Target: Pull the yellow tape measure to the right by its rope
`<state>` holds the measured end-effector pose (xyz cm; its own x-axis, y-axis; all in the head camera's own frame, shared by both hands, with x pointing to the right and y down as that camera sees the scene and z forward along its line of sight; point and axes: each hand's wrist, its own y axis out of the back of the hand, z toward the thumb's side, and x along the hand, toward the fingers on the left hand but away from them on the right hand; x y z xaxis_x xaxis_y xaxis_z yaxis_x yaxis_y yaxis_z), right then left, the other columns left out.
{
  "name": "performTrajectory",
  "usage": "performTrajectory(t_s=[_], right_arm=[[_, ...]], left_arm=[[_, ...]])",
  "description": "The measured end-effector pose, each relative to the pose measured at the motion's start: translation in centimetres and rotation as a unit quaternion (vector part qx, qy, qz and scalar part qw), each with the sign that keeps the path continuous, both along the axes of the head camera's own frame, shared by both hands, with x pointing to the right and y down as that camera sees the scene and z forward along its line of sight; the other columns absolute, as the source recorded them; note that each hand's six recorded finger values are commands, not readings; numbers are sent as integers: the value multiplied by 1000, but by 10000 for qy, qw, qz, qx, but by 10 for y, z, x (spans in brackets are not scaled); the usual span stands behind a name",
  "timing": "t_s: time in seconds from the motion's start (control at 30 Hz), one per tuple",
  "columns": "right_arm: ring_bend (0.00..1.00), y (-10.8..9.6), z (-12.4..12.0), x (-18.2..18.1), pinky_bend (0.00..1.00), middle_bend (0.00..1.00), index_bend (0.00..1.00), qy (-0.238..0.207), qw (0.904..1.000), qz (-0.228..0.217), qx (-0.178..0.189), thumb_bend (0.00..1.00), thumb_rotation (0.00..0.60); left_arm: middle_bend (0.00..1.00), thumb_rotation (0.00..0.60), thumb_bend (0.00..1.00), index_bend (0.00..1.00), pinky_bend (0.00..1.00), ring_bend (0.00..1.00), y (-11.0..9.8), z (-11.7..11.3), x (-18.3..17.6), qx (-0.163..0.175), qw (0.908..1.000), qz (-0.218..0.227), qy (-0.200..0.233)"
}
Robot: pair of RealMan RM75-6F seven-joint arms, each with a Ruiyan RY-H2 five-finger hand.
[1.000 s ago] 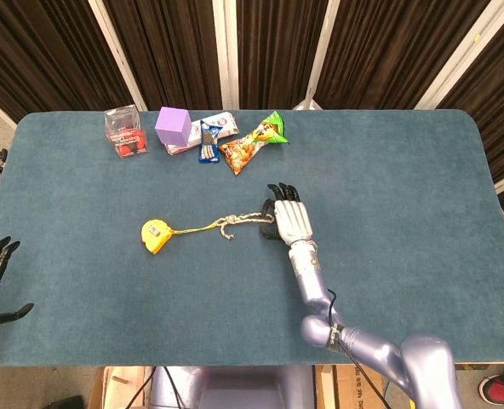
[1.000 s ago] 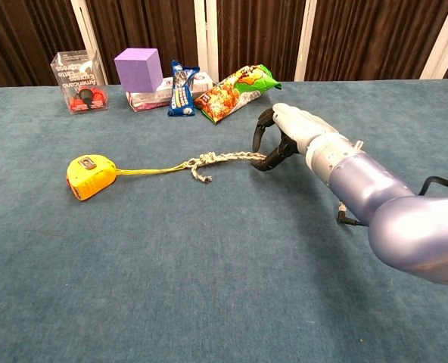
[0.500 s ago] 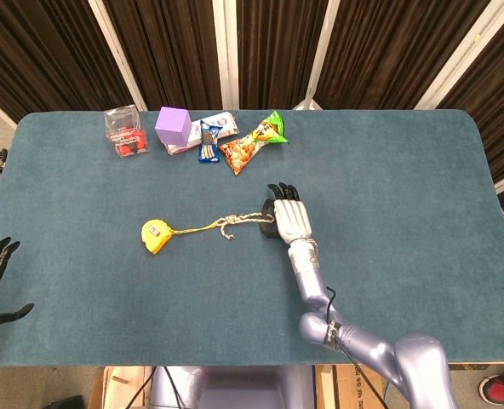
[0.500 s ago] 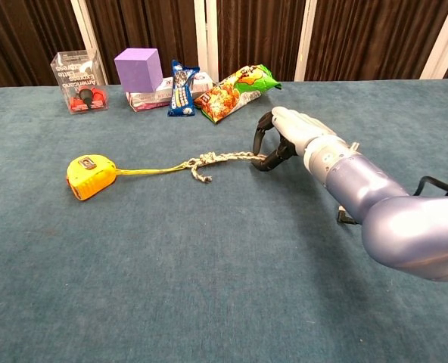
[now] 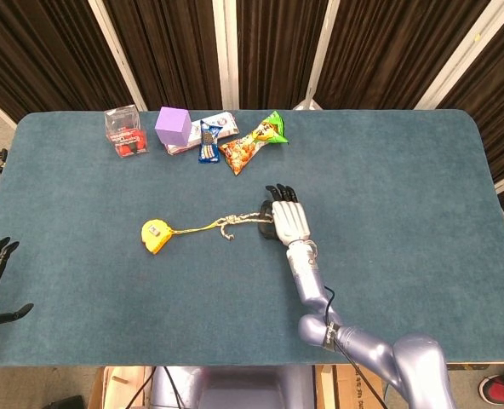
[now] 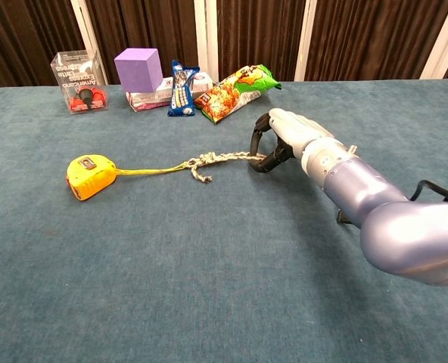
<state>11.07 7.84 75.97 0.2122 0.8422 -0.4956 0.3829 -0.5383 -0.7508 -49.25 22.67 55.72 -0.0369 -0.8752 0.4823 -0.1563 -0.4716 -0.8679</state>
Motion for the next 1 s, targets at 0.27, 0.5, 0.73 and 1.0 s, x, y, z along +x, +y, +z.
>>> performTrajectory(t_s=[0.27, 0.5, 0.73, 1.0], right_arm=[[0, 0, 0, 0, 0, 158, 563, 7, 10000, -1, 7, 396, 600], [0, 1, 2, 1, 0, 172, 582, 68, 10000, 0, -33, 408, 600], [0, 2, 3, 0, 0, 186, 643, 58, 10000, 14, -35, 511, 600], [0, 5, 0, -4, 0, 188, 656, -32, 10000, -6, -34, 516, 600]], left_arm=[[0, 600, 0, 0, 0, 0, 0, 0, 0, 1, 10000, -7, 2], [0, 600, 0, 0, 0, 0, 1, 0, 0, -12, 10000, -10, 16], [0, 600, 0, 0, 0, 0, 1, -1, 0, -19, 10000, -32, 37], [0, 600, 0, 0, 0, 0, 1, -1, -1, -26, 10000, -42, 40]])
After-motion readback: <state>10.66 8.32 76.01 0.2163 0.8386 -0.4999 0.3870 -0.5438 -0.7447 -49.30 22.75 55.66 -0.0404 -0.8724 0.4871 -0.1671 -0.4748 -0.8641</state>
